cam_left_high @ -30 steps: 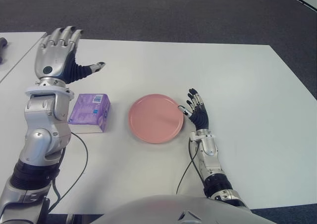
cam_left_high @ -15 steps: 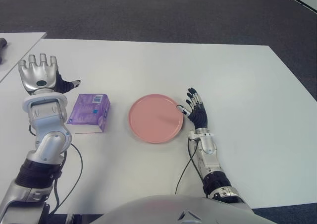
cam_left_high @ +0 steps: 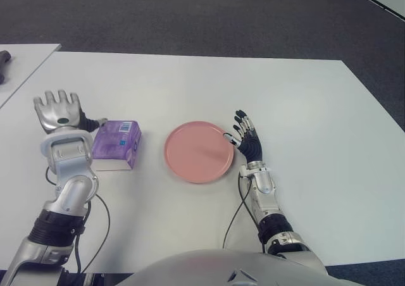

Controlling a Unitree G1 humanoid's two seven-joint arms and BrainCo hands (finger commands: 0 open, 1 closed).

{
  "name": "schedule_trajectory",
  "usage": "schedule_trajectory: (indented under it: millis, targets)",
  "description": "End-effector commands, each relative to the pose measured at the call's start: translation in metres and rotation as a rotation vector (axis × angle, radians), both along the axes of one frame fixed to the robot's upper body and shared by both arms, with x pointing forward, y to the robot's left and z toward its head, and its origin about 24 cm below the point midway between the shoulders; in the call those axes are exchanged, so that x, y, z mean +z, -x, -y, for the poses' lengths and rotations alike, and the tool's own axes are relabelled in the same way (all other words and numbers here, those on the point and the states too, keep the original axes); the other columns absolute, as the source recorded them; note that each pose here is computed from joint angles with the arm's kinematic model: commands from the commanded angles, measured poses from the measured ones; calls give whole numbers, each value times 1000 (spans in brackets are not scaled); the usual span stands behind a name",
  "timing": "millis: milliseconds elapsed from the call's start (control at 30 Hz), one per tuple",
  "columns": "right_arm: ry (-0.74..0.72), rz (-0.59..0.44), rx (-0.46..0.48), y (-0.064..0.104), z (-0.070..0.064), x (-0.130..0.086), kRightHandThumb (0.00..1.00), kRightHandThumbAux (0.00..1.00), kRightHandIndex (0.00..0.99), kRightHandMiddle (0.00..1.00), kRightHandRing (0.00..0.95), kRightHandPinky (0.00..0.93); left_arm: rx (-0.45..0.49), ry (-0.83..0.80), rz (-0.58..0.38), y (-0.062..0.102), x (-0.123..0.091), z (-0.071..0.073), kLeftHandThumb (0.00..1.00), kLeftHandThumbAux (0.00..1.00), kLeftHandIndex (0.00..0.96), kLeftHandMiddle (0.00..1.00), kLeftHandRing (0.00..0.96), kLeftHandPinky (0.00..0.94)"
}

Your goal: Put the tissue paper into the plate.

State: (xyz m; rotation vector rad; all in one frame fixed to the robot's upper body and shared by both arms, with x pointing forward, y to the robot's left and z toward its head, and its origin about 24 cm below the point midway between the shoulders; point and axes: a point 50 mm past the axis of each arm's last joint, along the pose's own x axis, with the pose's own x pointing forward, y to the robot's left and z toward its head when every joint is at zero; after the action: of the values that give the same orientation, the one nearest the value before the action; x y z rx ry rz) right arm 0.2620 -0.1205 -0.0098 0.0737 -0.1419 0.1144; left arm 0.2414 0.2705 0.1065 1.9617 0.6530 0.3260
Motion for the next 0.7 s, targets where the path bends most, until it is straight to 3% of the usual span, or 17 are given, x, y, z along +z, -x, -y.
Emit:
schedule_trajectory:
  millis: [33, 333, 700]
  targets:
    - [-46, -186, -43, 35, 8, -44, 71, 716, 40, 5, 0, 45, -9, -10, -34, 4, -12, 4, 0, 195, 0, 0, 0, 0]
    - [-68, -210, -33, 34, 11, -48, 68, 735, 39, 7, 0, 47, -14, 41, -60, 8, -20, 15, 0, 190, 0, 0, 0, 0]
    - [-49, -206, -29, 34, 11, -47, 82, 715, 40, 5, 0, 39, -9, 65, -45, 8, -16, 19, 0, 202, 0, 0, 0, 0]
